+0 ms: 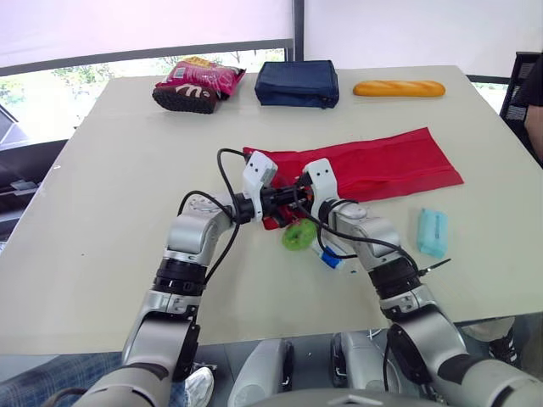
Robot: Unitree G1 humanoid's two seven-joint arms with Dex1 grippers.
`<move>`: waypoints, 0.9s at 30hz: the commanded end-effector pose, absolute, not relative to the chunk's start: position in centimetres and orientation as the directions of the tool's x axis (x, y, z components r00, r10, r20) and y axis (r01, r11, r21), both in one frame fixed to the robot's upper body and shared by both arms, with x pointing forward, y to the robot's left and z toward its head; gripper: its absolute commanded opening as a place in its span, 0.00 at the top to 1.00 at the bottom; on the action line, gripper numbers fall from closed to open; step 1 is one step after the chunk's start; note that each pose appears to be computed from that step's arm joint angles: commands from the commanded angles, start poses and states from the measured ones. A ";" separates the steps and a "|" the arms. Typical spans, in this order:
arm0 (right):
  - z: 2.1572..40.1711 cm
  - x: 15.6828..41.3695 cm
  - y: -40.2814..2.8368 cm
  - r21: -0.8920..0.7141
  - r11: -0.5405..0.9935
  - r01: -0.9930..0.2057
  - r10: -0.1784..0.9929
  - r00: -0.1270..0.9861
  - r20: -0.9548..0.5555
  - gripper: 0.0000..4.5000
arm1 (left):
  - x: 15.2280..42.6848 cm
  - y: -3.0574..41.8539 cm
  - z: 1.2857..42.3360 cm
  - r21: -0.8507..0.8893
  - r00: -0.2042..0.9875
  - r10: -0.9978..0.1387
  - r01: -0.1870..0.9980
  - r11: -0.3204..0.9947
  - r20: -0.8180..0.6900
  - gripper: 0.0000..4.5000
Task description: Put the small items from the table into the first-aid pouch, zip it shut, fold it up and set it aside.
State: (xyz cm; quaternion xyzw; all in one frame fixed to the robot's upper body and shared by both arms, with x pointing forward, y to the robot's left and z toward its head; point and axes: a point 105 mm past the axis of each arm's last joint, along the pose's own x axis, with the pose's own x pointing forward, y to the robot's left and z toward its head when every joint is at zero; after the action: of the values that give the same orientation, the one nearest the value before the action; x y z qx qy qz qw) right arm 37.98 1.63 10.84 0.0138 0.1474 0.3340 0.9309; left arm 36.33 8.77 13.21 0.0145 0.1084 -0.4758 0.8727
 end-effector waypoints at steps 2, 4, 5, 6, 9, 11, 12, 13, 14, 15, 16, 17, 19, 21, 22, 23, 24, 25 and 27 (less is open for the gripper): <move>14.4 37.4 2.1 0.086 0.723 -0.686 0.690 0.708 -0.151 1.00 | 37.1 10.2 12.2 -0.061 0.539 -0.806 0.821 0.567 -0.245 1.00; 14.6 37.0 1.8 0.074 0.708 -0.703 0.704 0.693 -0.152 1.00 | 37.6 11.0 12.2 -0.042 0.553 -0.795 0.814 0.579 -0.250 1.00; 14.7 36.6 1.7 0.065 0.693 -0.718 0.718 0.679 -0.153 1.00 | 37.9 11.4 12.3 -0.037 0.557 -0.791 0.812 0.583 -0.252 1.00; 14.9 36.2 1.5 0.058 0.679 -0.732 0.731 0.666 -0.152 1.00 | 38.1 11.7 12.3 -0.033 0.561 -0.788 0.809 0.587 -0.252 1.00; 16.1 35.3 0.6 0.049 0.652 -0.756 0.755 0.643 -0.125 1.00 | 38.4 12.6 12.3 -0.027 0.556 -0.790 0.813 0.581 -0.259 1.00; 16.7 35.0 0.1 0.043 0.648 -0.761 0.760 0.641 -0.108 1.00 | 38.4 12.8 12.1 -0.023 0.547 -0.794 0.819 0.573 -0.265 1.00; 17.2 34.8 -0.3 0.042 0.645 -0.763 0.763 0.640 -0.092 1.00 | 38.3 12.9 12.1 -0.024 0.543 -0.796 0.822 0.569 -0.267 1.00; 17.6 34.6 -0.6 0.041 0.645 -0.763 0.763 0.641 -0.076 1.00 | 38.3 13.0 12.0 -0.025 0.540 -0.798 0.824 0.566 -0.268 1.00; 18.0 34.5 -1.1 0.040 0.646 -0.762 0.763 0.644 -0.061 1.00 | 38.3 13.2 12.0 -0.027 0.539 -0.799 0.825 0.565 -0.268 1.00; 18.4 34.3 -1.7 0.035 0.649 -0.760 0.761 0.647 -0.048 1.00 | 38.3 13.4 12.0 -0.034 0.537 -0.800 0.824 0.565 -0.267 1.00; 18.5 34.0 -2.2 0.030 0.649 -0.760 0.761 0.648 -0.041 1.00 | 38.3 13.6 11.9 -0.039 0.537 -0.800 0.823 0.566 -0.268 1.00; 18.6 33.6 -2.7 0.028 0.646 -0.763 0.764 0.645 -0.036 1.00 | 38.3 13.8 11.9 -0.039 0.540 -0.797 0.821 0.570 -0.271 1.00; 18.6 33.0 -3.3 0.021 0.642 -0.767 0.767 0.641 -0.037 1.00 | 38.3 14.1 11.9 -0.040 0.543 -0.794 0.818 0.574 -0.274 1.00; 18.4 32.4 -3.5 0.013 0.630 -0.777 0.776 0.628 -0.049 1.00 | 38.3 14.3 11.9 -0.047 0.542 -0.795 0.818 0.574 -0.271 1.00; 18.3 32.0 -3.5 0.008 0.617 -0.787 0.786 0.616 -0.057 1.00 | 38.3 14.4 12.0 -0.049 0.541 -0.796 0.818 0.573 -0.271 1.00; 18.2 31.5 -3.2 0.003 0.598 -0.801 0.800 0.597 -0.066 1.00 | 38.3 14.5 11.9 -0.051 0.540 -0.797 0.819 0.572 -0.272 1.00; 18.1 31.0 -2.9 0.002 0.581 -0.814 0.812 0.579 -0.071 1.00 | 38.2 14.5 11.9 -0.052 0.539 -0.797 0.819 0.572 -0.273 1.00; 18.1 30.6 -2.5 0.001 0.561 -0.828 0.826 0.559 -0.073 1.00 | 38.2 14.5 11.9 -0.053 0.539 -0.797 0.819 0.572 -0.274 1.00; 18.1 29.9 -1.9 -0.002 0.527 -0.850 0.847 0.525 -0.077 1.00 | 38.2 14.5 11.8 -0.056 0.535 -0.799 0.821 0.569 -0.275 1.00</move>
State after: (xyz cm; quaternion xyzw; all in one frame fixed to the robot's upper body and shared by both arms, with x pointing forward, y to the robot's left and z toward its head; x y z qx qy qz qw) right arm 31.16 -2.86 16.93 -0.0161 0.0566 0.4553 0.8884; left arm 37.99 13.87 10.98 0.0393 0.1482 -0.4658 0.8715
